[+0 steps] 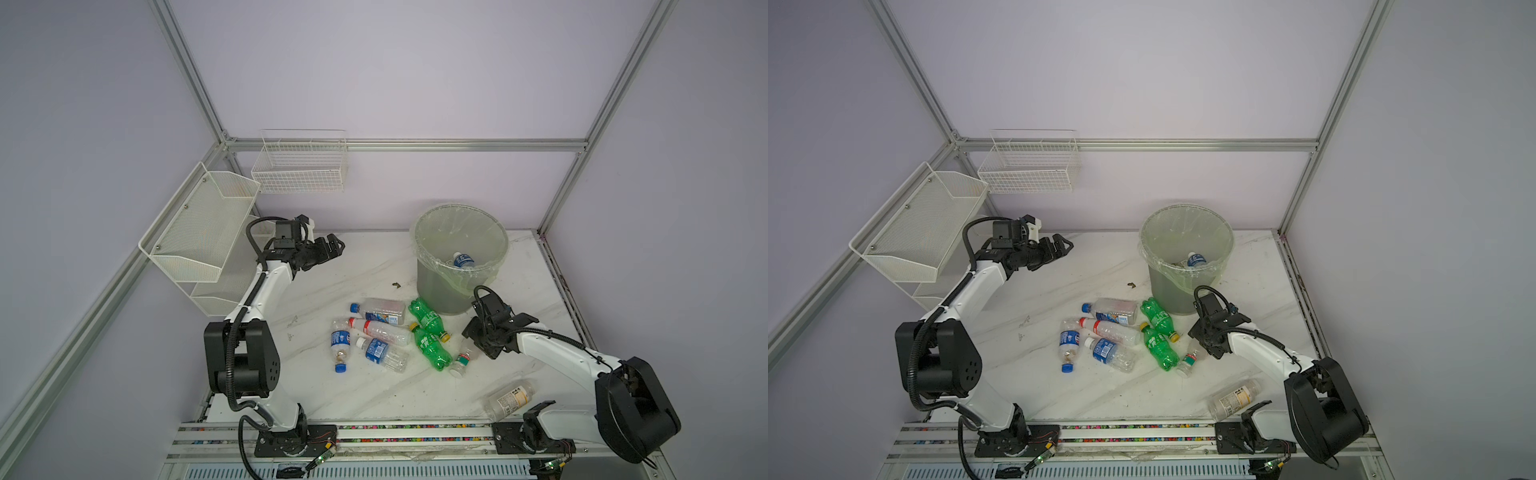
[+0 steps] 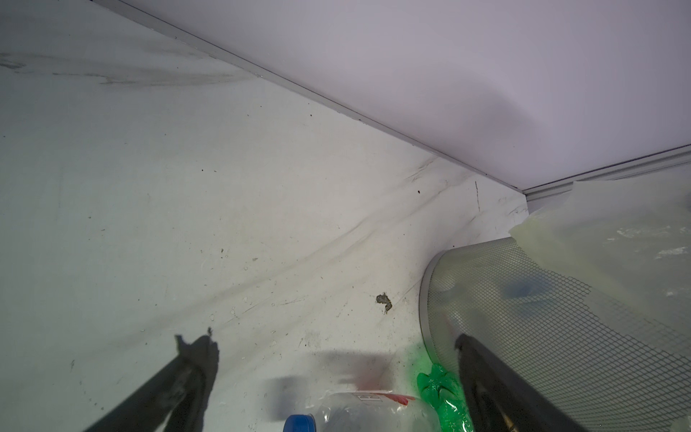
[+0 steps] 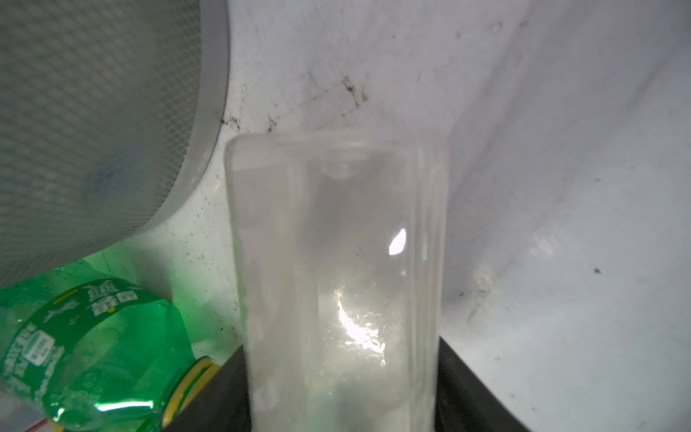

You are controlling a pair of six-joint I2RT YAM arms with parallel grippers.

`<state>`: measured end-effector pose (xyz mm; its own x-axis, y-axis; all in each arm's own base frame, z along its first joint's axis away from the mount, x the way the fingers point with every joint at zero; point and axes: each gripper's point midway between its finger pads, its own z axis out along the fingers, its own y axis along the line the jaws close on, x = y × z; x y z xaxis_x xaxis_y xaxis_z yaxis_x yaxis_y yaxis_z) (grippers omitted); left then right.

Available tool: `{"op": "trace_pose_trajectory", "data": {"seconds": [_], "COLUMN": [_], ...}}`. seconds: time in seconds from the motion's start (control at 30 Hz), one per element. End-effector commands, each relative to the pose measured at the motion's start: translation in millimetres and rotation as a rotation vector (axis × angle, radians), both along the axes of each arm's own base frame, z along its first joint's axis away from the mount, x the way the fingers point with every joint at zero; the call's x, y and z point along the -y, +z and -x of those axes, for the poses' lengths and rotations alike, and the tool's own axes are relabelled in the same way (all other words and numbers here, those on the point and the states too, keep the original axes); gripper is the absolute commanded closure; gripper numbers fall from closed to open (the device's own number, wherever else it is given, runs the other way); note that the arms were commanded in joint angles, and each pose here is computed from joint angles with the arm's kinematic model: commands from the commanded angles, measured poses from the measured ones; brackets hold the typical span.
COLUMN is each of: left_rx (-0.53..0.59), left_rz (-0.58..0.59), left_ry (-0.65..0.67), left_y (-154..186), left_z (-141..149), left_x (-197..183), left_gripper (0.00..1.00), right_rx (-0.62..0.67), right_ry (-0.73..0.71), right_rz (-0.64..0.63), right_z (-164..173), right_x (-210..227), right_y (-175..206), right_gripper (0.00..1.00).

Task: Throw the plastic bottles in the bin
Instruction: Pick up the plastic bottle from the middle-right of the table.

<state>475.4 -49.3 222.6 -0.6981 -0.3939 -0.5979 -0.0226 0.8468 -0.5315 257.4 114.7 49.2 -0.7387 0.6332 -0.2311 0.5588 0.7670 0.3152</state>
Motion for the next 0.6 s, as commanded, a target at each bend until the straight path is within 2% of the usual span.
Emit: {"op": "trace_pose_trajectory", "data": {"seconds": [0.0,0.03,0.17,0.4,0.57], "left_rx": [0.006,0.007,0.011,0.007,0.006], "left_rz": [0.013,0.015,0.011,0.007,0.010], "left_ry": [0.005,0.002,0.005,0.008,0.007], "left_y": [-4.8,-4.3,-2.4,-5.2,-5.2], "left_z": [0.2,-0.3,1.3,0.5,0.3], "left_x": [-2.2,-1.7,-2.3,-3.3,-2.9], "left_gripper": [0.00,0.00,0.00,0.00,0.00], "right_rx": [0.001,0.004,0.043,0.157,0.192], "right_ry": [-0.009,-0.009,-0.029,-0.028,-0.061], "right_rz": [0.015,0.015,0.013,0.078,0.164], "right_z": [4.2,5.2,4.7,-6.9,-3.0], "right_x": [4.1,4.8,8.8,24.3,54.5], "right_y": [-2.9,-0.8,18.0,79.6,112.8], "right_gripper": [0.48,0.52,0.56,0.56,0.56]}}
